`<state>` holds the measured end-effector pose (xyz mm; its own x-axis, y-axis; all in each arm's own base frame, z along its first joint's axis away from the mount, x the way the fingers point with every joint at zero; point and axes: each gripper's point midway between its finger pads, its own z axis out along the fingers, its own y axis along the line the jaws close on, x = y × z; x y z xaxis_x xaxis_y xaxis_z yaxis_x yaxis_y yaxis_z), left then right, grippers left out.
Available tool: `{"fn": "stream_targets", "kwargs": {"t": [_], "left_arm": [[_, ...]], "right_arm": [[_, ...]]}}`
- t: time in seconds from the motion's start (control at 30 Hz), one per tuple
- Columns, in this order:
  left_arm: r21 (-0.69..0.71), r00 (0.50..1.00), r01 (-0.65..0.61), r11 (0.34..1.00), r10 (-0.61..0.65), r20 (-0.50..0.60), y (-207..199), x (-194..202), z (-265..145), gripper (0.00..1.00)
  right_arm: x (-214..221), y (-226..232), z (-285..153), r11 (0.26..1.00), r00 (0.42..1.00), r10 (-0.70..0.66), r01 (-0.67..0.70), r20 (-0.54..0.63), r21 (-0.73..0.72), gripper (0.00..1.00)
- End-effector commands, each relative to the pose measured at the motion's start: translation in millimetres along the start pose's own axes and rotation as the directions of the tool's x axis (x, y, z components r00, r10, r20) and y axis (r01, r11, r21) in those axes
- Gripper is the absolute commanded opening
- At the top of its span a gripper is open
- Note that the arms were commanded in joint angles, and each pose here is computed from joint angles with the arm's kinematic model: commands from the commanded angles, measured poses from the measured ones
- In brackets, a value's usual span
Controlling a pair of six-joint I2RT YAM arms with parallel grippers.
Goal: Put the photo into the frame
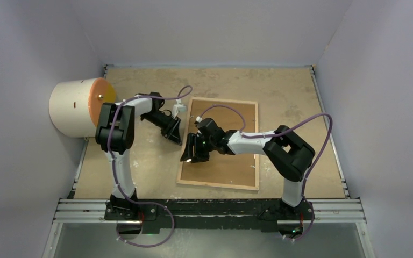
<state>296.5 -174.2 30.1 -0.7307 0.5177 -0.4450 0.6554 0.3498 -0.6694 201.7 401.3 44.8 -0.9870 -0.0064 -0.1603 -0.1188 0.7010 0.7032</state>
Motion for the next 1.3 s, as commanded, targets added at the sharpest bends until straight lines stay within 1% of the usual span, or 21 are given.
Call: {"fn": "stream_targets", "kwargs": {"t": [0.0, 0.2, 0.47, 0.9, 1.1, 1.27], "left_arm": [[0.007, 0.999, -0.03, 1.0, 0.03, 0.014, -5.1, -5.3, 1.6, 0.33], [0.009, 0.999, -0.038, 0.999, 0.038, 0.007, -7.3, -3.7, 4.4, 0.32], [0.021, 0.999, -0.041, 0.999, 0.041, 0.0, -10.3, -1.3, 8.1, 0.3], [0.018, 0.998, -0.059, 0.998, 0.06, -0.012, -11.5, 1.3, 8.9, 0.29], [0.016, 0.998, -0.062, 0.998, 0.062, -0.012, -11.9, 0.7, 8.3, 0.29], [0.014, 0.998, -0.064, 0.998, 0.064, -0.009, -12.9, -0.7, 7.0, 0.29]], "right_arm": [[-0.9, 4.7, 2.6, 1.0, 1.0, -0.021, 0.021, -0.005, -0.009, 0.58], [-9.4, 1.6, 5.1, 1.0, 0.999, -0.028, 0.028, 0.04, 0.005, 0.56], [-14.9, 1.8, 13.2, 0.999, 0.998, -0.032, 0.032, 0.051, 0.001, 0.53], [-15.6, 6.4, 20.7, 0.999, 0.998, -0.043, 0.044, 0.036, -0.021, 0.49], [-11.7, 8.1, 14.8, 0.999, 0.999, -0.046, 0.046, 0.01, -0.019, 0.49], [-19.3, 13.7, 10.7, 0.998, 0.998, -0.066, 0.067, 0.022, -0.02, 0.49]]}}
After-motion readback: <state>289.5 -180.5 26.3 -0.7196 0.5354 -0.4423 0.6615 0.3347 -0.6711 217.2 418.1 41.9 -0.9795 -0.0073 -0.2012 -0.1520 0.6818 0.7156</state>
